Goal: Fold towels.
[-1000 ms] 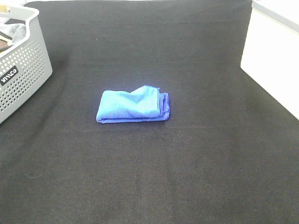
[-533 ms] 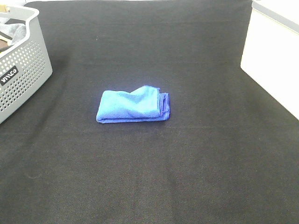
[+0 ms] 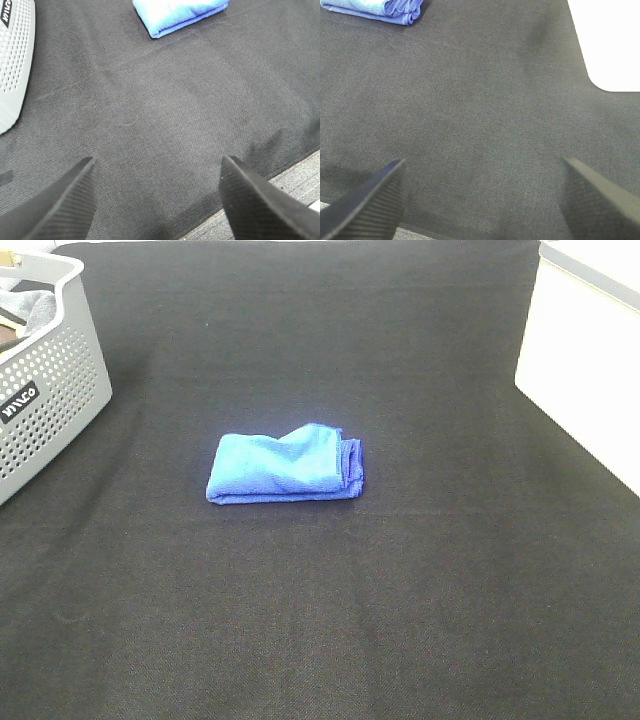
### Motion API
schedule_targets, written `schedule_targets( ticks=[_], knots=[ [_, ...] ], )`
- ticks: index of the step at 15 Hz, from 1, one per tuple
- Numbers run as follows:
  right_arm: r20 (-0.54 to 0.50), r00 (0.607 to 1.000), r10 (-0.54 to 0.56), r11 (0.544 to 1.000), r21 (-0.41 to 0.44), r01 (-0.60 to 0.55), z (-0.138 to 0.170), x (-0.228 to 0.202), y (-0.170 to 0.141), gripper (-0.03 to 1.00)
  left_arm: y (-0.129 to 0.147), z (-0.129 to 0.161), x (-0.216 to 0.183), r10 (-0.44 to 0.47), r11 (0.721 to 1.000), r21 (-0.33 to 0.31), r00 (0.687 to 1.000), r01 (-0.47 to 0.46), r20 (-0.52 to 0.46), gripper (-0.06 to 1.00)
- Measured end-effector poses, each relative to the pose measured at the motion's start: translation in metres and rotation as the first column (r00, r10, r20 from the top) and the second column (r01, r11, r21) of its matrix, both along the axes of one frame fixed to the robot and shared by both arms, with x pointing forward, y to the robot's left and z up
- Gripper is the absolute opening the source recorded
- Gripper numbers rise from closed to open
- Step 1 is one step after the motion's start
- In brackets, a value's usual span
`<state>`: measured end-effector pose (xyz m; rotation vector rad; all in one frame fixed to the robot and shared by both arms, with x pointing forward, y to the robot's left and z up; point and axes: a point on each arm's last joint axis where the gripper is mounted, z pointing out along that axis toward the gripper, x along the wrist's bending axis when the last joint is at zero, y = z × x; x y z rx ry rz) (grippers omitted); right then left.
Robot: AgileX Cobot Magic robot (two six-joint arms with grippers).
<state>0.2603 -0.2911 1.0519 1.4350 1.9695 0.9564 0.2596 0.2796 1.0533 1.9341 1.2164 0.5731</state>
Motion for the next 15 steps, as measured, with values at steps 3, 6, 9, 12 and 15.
schedule_targets(
  ticks=[3,6,9,12,15],
  knots=[
    [0.000,1.000,0.000,1.000,0.000,0.000,0.000,0.000,0.000,0.77,0.000,0.000,0.000,0.009,1.000,-0.001,1.000,-0.009,0.000,0.65],
    [0.002,0.996,-0.087,0.996,0.001,0.087,0.000,0.000,-0.002,0.77,0.003,0.000,0.000,0.139,0.990,-0.006,0.990,-0.139,0.017,0.65],
    [0.059,0.969,-0.240,0.971,0.019,0.240,0.001,-0.008,-0.006,0.77,0.006,0.002,-0.015,0.231,0.973,-0.032,0.966,-0.229,0.115,0.65],
    [0.143,0.940,-0.311,0.950,0.045,0.308,0.002,-0.021,-0.007,0.77,0.006,0.002,-0.028,0.237,0.972,-0.053,0.952,-0.231,0.196,0.65],
    [0.182,0.932,-0.313,0.950,0.057,0.308,0.001,-0.028,-0.006,0.77,0.006,0.002,-0.028,0.237,0.972,-0.053,0.951,-0.231,0.198,0.65]
  ],
)
